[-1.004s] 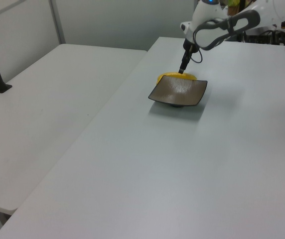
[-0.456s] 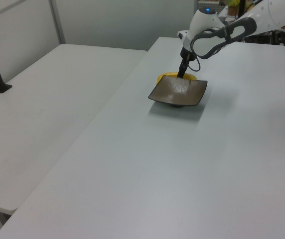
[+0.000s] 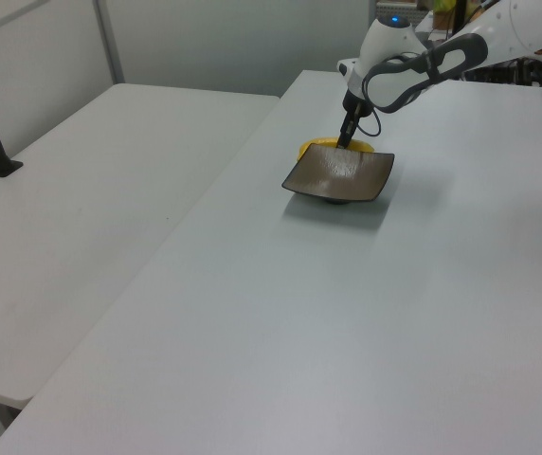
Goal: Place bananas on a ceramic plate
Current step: 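Lower the gripper and close it on the banana's stem end, then lift the banana and carry it over the brown plate, then lower the banana onto the plate's surface, then open the gripper to release the banana on the plate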
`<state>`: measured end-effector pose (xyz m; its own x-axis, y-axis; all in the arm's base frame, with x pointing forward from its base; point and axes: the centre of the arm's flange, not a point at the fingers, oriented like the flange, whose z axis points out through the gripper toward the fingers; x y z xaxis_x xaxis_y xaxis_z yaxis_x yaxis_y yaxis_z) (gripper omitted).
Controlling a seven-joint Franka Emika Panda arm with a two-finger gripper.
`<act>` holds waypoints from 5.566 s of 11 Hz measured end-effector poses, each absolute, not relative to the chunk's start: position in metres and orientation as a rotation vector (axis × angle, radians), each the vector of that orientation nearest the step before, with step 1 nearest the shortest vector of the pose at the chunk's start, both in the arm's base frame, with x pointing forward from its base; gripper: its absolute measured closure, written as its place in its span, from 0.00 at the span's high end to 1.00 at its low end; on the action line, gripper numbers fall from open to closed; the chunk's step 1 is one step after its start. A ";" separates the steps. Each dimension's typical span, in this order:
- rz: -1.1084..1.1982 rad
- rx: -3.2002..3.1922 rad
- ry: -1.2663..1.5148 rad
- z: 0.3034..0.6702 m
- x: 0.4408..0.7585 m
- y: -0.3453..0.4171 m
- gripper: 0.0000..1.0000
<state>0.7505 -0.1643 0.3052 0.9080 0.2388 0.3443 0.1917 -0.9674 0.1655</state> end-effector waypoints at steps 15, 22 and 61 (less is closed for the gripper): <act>0.665 2.870 0.351 0.415 0.731 -0.194 0.37; 0.385 3.035 0.489 0.504 0.681 -0.123 0.37; 0.469 3.164 -0.007 0.400 0.674 -0.016 1.00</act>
<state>0.6738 -0.0162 0.3995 0.9570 -0.0128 0.2900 0.0038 -0.9984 -0.0566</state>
